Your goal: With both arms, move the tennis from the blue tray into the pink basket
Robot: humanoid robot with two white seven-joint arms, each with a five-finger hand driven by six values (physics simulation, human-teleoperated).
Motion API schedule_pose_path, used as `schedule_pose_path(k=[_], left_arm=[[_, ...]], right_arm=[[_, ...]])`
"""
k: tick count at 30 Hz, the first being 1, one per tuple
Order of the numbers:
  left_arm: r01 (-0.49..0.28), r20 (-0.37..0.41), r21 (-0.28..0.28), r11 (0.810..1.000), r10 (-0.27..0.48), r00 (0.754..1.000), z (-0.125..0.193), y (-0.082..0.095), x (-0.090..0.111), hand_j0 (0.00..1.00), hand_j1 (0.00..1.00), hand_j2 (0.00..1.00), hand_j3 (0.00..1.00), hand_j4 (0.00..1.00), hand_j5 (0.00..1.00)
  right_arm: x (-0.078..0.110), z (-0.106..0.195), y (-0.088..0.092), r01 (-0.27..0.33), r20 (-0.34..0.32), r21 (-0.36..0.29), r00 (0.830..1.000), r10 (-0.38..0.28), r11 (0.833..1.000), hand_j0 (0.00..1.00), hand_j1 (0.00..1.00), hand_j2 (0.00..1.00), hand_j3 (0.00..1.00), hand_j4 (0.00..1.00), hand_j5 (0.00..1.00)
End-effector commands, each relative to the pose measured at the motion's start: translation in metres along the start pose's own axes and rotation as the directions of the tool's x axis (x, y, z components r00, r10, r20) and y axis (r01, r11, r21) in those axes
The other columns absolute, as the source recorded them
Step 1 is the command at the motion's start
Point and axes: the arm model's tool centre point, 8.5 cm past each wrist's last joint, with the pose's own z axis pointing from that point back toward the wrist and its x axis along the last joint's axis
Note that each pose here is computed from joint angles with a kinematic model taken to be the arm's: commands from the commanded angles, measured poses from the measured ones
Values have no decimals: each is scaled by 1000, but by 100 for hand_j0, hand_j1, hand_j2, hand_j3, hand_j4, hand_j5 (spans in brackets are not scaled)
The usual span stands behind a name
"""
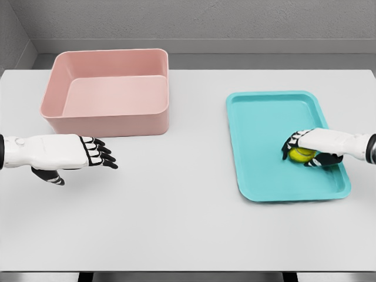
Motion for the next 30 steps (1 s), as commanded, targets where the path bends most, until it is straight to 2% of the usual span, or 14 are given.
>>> schedule_pose_path(k=[1, 13, 30], left_arm=[[-5, -1, 3, 1000, 5, 1000, 0, 0, 0, 100, 100, 100, 100, 100, 100], [-5, 2, 5, 1000, 5, 1000, -1, 1, 0, 100, 100, 100, 100, 100, 100], [6, -3, 12, 1000, -6, 1000, 1, 6, -1, 100, 100, 100, 100, 100, 100]], right_arm=[[1, 0, -1, -3, 2, -2, 1000, 3, 1000, 54, 54, 54, 54, 54, 54], [12, 6, -29, -64, 50, -58, 997, 66, 996, 53, 53, 53, 53, 53, 53], [51, 4, -59, -157, 139, -93, 976, 168, 983, 53, 53, 53, 53, 53, 53]])
